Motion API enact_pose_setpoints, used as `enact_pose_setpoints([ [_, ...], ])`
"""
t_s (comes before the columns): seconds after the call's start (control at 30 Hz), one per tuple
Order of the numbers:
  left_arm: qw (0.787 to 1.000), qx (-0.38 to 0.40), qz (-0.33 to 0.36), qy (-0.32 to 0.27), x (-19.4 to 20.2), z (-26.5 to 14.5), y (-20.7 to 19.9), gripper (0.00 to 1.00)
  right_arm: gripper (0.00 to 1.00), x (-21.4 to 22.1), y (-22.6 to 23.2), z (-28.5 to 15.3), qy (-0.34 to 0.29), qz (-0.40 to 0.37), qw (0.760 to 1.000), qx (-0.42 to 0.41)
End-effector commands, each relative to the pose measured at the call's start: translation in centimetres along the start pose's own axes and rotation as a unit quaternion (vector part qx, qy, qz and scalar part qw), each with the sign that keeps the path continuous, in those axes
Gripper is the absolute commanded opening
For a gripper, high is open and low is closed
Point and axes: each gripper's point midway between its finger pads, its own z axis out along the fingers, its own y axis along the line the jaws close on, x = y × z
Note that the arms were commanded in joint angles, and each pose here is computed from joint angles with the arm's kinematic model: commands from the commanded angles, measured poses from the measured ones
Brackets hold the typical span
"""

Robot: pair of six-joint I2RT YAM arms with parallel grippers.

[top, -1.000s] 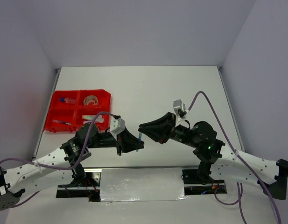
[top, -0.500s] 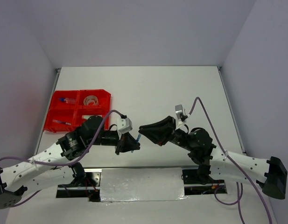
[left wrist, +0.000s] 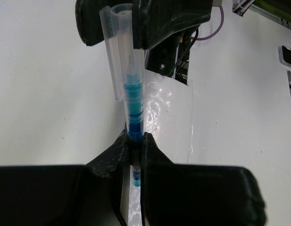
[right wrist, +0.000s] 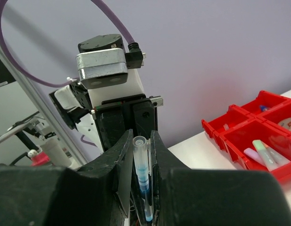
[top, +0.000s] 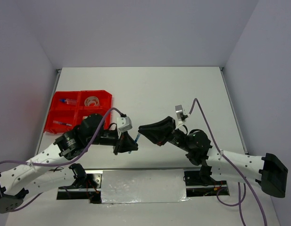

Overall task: Sort the stationery into containers
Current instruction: Close the pen cap on the pen, then place the pen in the storage box.

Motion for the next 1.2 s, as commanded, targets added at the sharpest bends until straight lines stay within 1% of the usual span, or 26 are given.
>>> enact_pose_setpoints([
  [0.0, 0.932, 0.007, 0.190, -0.309, -18.4, -5.3, -4.2, 0.00, 0.00, 15.4, -3.3, -8.7, 0.321, 0.072, 0.942, 0.073],
  [0.03, 0.943, -0.004, 0.169, -0.286, -16.4, -3.9, -2.7, 0.00, 0.02, 13.2, -2.7, -7.6, 0.298, 0.057, 0.950, 0.074],
  [0.07, 0.947, -0.007, 0.149, -0.284, -15.6, -3.3, -2.2, 0.00, 0.14, 11.8, -2.5, -7.0, 0.281, 0.041, 0.956, 0.077],
  [0.1, 0.951, -0.017, 0.132, -0.279, -14.6, -2.7, -1.3, 0.00, 0.16, 10.4, -2.5, -6.4, 0.265, 0.029, 0.960, 0.085],
  [0.13, 0.960, -0.019, 0.109, -0.257, -11.8, -1.3, -0.1, 0.00, 0.17, 7.5, -2.2, -5.3, 0.230, 0.011, 0.968, 0.103],
  [0.17, 0.960, -0.013, 0.095, -0.263, -11.2, -1.0, 0.0, 0.00, 0.27, 5.9, -2.3, -4.8, 0.209, -0.006, 0.971, 0.114],
  [0.23, 0.968, -0.007, 0.068, -0.241, -7.8, 0.4, 0.8, 0.00, 0.27, 1.8, -2.6, -3.6, 0.162, -0.031, 0.974, 0.156],
  [0.3, 0.969, 0.008, 0.055, -0.241, -6.7, 0.8, 0.4, 0.00, 0.32, -1.2, -2.5, -2.3, 0.134, -0.050, 0.973, 0.178],
  [0.4, 0.974, 0.021, 0.040, -0.223, -4.2, 1.6, 0.0, 0.00, 0.32, -3.6, -2.3, -0.5, 0.116, -0.072, 0.973, 0.187],
  [0.43, 0.975, 0.015, 0.034, -0.217, -3.5, 1.8, 0.2, 0.00, 0.37, -4.0, -2.2, -0.1, 0.112, -0.076, 0.973, 0.185],
  [0.47, 0.977, 0.018, 0.030, -0.209, -2.9, 2.1, 0.0, 0.00, 0.48, -4.7, -2.1, 0.4, 0.104, -0.079, 0.974, 0.187],
  [0.57, 0.980, 0.004, 0.004, -0.201, -1.5, 2.5, 0.8, 0.00, 0.68, -7.2, -1.6, 1.6, 0.075, -0.088, 0.974, 0.194],
  [0.63, 0.978, -0.036, -0.022, -0.203, -0.9, 2.6, 2.4, 0.00, 0.79, -9.5, -1.2, 1.9, 0.050, -0.097, 0.973, 0.202],
  [0.7, 0.971, -0.085, -0.064, -0.213, -1.2, 2.4, 4.1, 0.00, 0.81, -12.2, -1.3, 1.0, 0.016, -0.103, 0.966, 0.239],
  [0.73, 0.970, -0.116, -0.089, -0.194, -0.3, 2.6, 5.3, 0.00, 0.82, -12.8, -1.7, 0.4, 0.007, -0.102, 0.961, 0.258],
  [0.8, 0.940, -0.219, -0.138, -0.221, -2.3, 1.0, 8.4, 0.00, 0.83, -14.4, -2.4, -1.6, -0.018, -0.104, 0.947, 0.302],
  [0.83, 0.923, -0.282, -0.187, -0.182, -0.1, 0.8, 10.5, 0.00, 0.84, -14.6, -2.6, -2.3, -0.024, -0.103, 0.945, 0.311],
  [0.87, 0.886, -0.365, -0.210, -0.196, -0.3, -1.1, 13.1, 0.00, 0.84, -14.7, -2.6, -3.2, -0.028, -0.102, 0.943, 0.315],
  [0.9, 0.863, -0.403, -0.231, -0.196, -1.5, -2.0, 14.1, 0.00, 0.85, -14.7, -2.7, -3.8, -0.033, -0.098, 0.942, 0.320],
  [0.93, 0.820, -0.468, -0.284, -0.167, 0.8, -4.0, 16.3, 0.00, 0.85, -14.5, -2.7, -4.1, -0.032, -0.095, 0.942, 0.320],
  [1.0, 0.753, -0.538, -0.342, -0.165, 0.6, -6.6, 19.0, 0.00, 0.85, -14.0, -2.8, -4.9, -0.029, -0.090, 0.943, 0.319],
  [1.03, 0.695, -0.578, -0.389, -0.178, 1.5, -9.3, 21.3, 0.00, 0.85, -13.8, -2.9, -5.1, -0.026, -0.087, 0.943, 0.321],
  [1.07, 0.667, -0.602, -0.407, -0.160, 2.7, -10.9, 22.0, 0.00, 0.85, -13.3, -3.1, -5.5, -0.020, -0.088, 0.942, 0.324],
  [1.1, 0.652, -0.612, -0.416, -0.166, 2.0, -12.0, 22.8, 0.00, 0.85, -13.2, -3.1, -5.6, -0.017, -0.086, 0.942, 0.323],
  [1.13, 0.604, -0.649, -0.431, -0.171, 2.8, -14.5, 24.5, 0.00, 0.85, -13.0, -3.0, -5.7, -0.014, -0.084, 0.943, 0.321],
  [1.17, 0.563, -0.680, -0.444, -0.150, 4.3, -16.6, 24.2, 0.00, 0.85, -12.6, -3.1, -6.0, -0.009, -0.083, 0.944, 0.321],
])
